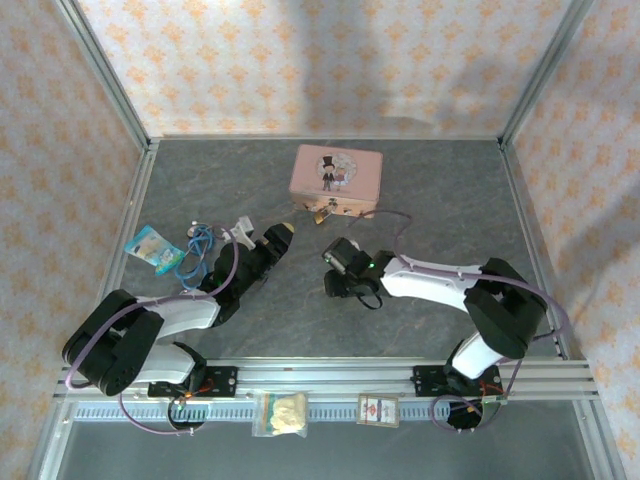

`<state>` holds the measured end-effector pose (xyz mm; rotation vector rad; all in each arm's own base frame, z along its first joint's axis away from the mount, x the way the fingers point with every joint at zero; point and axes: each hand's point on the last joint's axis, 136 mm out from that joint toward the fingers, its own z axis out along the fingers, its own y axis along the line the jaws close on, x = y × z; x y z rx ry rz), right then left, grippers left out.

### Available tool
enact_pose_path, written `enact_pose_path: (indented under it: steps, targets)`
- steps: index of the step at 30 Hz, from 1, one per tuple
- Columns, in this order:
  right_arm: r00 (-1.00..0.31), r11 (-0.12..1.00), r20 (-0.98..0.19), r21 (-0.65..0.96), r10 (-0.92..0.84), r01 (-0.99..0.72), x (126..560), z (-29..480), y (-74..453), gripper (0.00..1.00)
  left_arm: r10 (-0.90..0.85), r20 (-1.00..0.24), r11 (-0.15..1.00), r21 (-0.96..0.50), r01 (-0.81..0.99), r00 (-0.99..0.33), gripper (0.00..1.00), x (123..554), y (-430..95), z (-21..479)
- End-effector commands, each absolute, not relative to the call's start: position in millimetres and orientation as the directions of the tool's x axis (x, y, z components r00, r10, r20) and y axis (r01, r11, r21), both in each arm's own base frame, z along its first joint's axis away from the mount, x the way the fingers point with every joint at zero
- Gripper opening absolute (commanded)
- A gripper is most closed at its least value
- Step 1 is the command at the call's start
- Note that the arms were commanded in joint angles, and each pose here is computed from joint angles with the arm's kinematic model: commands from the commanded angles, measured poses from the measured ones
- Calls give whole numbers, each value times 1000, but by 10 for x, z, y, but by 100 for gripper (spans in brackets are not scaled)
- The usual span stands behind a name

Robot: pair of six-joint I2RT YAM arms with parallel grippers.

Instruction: Unlock the padlock with the key

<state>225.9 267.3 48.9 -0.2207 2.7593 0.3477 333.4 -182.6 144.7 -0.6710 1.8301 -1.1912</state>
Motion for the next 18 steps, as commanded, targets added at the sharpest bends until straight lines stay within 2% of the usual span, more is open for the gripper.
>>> enact_pose_path:
  steps: [1, 5, 14, 18]
  targets:
    - [-942, 985, -335, 169, 20, -39, 2257, 456, 2550, 47, -782, -344, 383, -923, 35, -520, 69, 3358, -1895, 1513]
    - [-947, 988, -321, 152, 24, -26, 2246, 352, 2584, 40, -774, -341, 380, -924, 39, -533, 69, 3365, -1932, 1510]
    - [-952, 987, -306, 158, 25, -25, 2254, 173, 2677, 38, -788, -346, 386, -922, 28, -510, 70, 3336, -1856, 1501]
    - [-955, 993, -297, 118, 13, -23, 2221, 77, 2591, 23, -787, -352, 395, -918, 25, -507, 70, 3332, -1841, 1491]
